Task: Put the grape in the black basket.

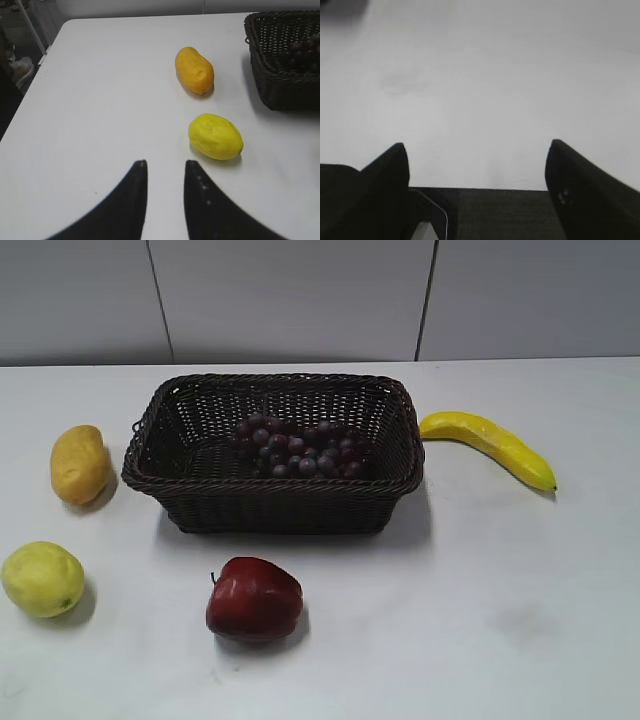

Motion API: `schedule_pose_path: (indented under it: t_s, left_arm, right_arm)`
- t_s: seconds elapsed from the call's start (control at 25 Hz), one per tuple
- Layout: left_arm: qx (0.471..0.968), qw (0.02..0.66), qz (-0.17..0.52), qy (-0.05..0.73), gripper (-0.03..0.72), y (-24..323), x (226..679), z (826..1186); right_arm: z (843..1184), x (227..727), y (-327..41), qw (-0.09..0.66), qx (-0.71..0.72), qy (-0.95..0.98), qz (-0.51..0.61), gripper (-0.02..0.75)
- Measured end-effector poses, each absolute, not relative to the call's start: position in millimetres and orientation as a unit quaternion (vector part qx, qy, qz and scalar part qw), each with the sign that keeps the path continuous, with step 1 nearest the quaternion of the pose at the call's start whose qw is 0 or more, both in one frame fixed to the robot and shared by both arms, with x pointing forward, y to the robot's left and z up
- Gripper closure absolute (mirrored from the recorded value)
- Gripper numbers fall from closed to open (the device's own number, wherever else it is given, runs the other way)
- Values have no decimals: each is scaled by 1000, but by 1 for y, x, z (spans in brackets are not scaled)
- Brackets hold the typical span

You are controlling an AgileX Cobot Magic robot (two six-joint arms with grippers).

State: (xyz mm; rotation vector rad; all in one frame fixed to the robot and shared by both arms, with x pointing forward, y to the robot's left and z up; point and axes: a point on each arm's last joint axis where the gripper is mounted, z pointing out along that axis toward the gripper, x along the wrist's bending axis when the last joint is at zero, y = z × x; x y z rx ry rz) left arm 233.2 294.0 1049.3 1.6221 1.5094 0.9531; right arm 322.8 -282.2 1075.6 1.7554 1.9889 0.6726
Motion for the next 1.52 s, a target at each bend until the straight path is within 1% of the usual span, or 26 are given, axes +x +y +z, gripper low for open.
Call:
schedule_pose_path:
  t_s: [0.28, 0.44, 0.6, 0.76, 1.12, 1.52]
  left_arm:
    - [628, 357, 369, 585, 453, 294, 233, 1049]
    - [628, 357, 369, 585, 453, 294, 233, 1049]
    - [628, 357, 369, 585, 453, 294, 233, 1049]
    - [628, 357, 369, 585, 453, 294, 233, 1049]
    - [628, 357, 369, 585, 453, 294, 233, 1049]
    - [628, 357, 369, 585, 453, 294, 233, 1049]
  right_arm:
    - [1086, 268, -303, 285, 635, 651, 302, 96]
    - [1077, 247, -309, 314, 628, 636, 319, 103]
    - [1063, 231, -312, 324, 625, 628, 332, 112]
    - [1053, 224, -313, 332, 621, 622, 341, 122]
    - [1052, 223, -313, 335, 619, 622, 343, 143]
    - [1053, 234, -310, 360, 592, 609, 386, 144]
